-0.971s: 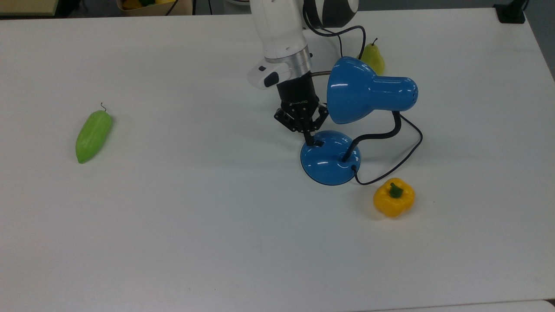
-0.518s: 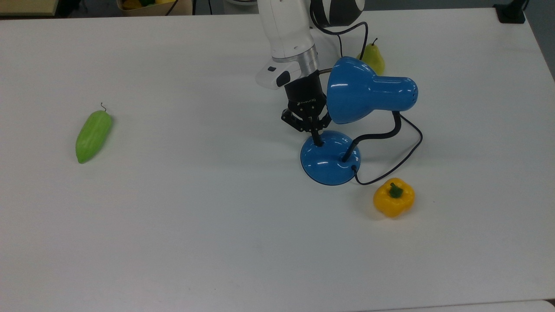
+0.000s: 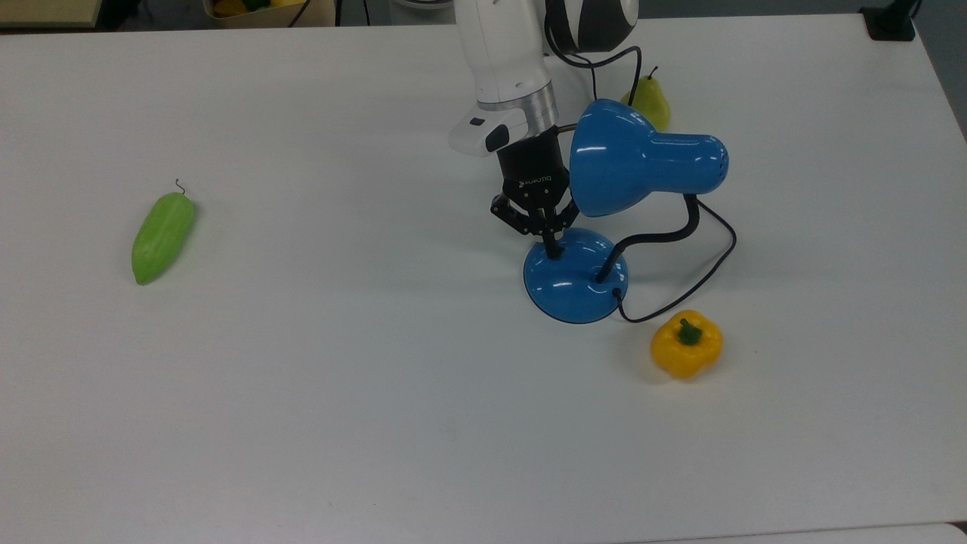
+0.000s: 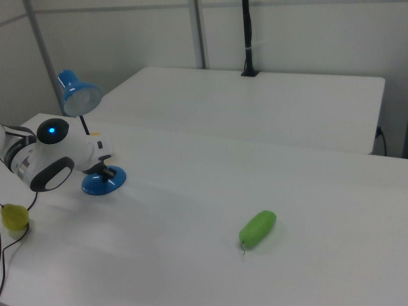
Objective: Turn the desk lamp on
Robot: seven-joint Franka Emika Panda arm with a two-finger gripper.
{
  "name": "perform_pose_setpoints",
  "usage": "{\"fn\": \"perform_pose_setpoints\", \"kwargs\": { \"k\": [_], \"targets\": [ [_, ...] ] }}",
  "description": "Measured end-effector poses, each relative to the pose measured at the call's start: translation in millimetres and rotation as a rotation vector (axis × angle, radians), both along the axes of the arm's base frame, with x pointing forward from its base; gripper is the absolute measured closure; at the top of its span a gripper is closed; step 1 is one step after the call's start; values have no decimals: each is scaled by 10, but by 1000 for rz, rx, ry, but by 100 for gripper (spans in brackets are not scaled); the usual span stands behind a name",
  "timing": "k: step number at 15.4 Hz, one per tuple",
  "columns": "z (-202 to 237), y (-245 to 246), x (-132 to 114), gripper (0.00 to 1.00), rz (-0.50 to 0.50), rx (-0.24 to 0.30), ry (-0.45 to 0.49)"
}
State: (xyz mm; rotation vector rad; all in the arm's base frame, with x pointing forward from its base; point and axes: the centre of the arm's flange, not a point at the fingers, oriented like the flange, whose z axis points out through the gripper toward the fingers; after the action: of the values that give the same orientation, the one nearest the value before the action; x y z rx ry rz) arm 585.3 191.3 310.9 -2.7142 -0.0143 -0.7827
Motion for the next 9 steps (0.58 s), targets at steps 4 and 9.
{"fn": "perform_pose_setpoints", "kwargs": {
  "k": [4,9],
  "targets": [
    [1,2,0,99,4,-2,-2],
    [2,38,-12,99,29,-12,-9]
  ]
}}
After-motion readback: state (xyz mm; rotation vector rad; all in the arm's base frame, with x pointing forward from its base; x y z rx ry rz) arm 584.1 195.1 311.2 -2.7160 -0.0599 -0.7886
